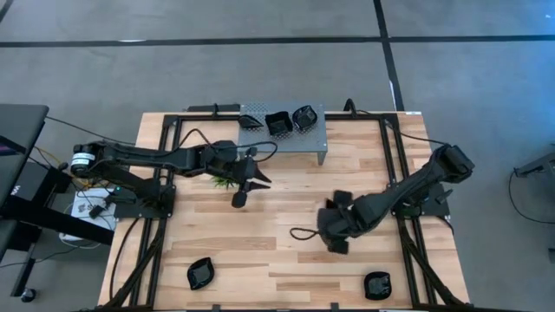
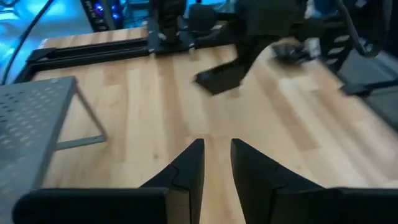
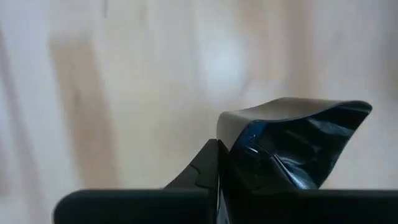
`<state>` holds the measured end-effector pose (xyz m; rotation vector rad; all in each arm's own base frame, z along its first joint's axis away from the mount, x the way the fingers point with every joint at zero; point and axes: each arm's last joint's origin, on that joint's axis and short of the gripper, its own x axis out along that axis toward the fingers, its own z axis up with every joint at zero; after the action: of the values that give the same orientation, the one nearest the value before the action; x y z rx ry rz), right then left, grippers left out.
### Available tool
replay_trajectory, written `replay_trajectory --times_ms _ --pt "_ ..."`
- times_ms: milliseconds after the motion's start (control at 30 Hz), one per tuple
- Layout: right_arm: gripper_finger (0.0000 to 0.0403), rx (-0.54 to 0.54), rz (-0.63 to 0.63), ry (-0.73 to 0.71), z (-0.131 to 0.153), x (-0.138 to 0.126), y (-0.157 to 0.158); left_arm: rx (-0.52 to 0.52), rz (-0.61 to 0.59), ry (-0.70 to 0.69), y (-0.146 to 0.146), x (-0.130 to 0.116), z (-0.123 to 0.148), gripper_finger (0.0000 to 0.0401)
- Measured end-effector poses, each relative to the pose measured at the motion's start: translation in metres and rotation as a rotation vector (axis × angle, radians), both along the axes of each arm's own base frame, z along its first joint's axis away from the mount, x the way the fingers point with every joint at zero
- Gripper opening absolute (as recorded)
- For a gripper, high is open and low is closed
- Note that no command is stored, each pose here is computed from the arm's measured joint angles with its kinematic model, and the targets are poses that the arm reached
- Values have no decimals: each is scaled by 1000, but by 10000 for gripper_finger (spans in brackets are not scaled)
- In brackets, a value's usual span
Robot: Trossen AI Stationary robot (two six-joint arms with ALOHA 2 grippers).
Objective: Pick & Place Mini shaped plates
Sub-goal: Stack the black distorted square plate on top of the black distorted square plate on the shelf
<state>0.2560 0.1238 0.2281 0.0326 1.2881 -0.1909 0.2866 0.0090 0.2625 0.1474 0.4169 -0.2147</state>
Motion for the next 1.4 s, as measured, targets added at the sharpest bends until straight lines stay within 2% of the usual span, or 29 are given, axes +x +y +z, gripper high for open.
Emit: replay_trajectory --times_ms 133,333,433,533,700,900,1133,1400 --pt "7 -222 130 -196 26 25 -11 -61 -32 -60 -16 -12 19 81" --pt "2 -478 345 -336 64 64 -54 -78 -114 -171 -36 -42 51 81" --pt "4 -609 342 -399 90 80 -86 -87 -113 -171 -40 -52 57 81" --pt "2 -684 330 -393 107 86 -123 -90 -85 -155 -42 -59 59 81" --pt "2 -637 258 -395 113 84 -179 -73 -59 -125 -44 -66 58 81" --pt "3 -586 216 -357 94 91 -221 -63 -35 -121 -44 -66 58 81" --pt "2 -544 220 -332 69 105 -238 -40 25 -125 -42 -65 58 81" --pt "14 -558 205 -316 64 108 -244 -35 40 -125 -42 -65 57 81"
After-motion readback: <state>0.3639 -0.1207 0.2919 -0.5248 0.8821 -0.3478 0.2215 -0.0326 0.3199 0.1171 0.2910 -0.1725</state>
